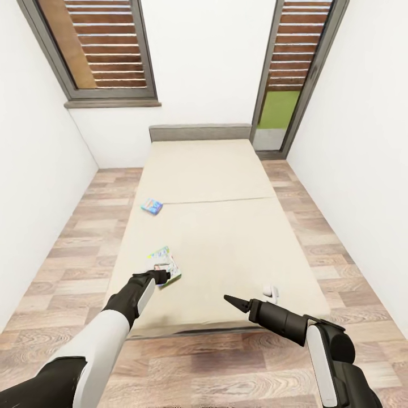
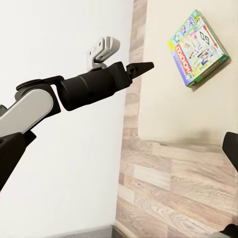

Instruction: Put all the toys in the child's room - the three board games (two on the bed and one on the table), the two jigsaw puzzles on the table, and the tennis ball on the table - inside the toy box on the table in the child's room.

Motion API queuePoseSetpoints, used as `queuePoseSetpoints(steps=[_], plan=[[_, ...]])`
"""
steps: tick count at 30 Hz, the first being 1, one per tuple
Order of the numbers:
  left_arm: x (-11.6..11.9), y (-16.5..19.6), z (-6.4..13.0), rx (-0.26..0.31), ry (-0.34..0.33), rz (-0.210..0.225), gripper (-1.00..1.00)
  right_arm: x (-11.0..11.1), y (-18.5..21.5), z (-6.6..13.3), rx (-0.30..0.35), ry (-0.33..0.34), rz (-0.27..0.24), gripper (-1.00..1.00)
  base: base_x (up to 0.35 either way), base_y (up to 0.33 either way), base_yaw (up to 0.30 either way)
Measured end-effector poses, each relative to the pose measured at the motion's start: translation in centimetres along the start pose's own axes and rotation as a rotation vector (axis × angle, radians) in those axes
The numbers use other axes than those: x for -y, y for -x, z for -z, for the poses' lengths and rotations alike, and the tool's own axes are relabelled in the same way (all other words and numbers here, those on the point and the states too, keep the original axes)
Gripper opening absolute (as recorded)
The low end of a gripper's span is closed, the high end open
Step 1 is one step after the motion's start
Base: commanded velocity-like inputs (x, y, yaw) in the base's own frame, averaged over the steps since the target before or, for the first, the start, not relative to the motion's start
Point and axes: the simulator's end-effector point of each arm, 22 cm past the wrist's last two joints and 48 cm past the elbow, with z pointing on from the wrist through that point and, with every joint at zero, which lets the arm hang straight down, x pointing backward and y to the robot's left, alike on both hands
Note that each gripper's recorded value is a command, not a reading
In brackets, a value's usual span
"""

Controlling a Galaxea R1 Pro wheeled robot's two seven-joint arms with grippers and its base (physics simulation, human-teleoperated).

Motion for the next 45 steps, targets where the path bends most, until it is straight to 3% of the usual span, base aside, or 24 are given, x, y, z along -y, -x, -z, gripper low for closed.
queuePoseSetpoints(steps=[45], plan=[[-0.1, -3.9, -2.8, -0.069, -0.001, -0.002, 1.00, 2.8, -1.8, -1.1, -0.038, -0.024, -0.058, 1.00, 0.000, 0.000, 0.000]])
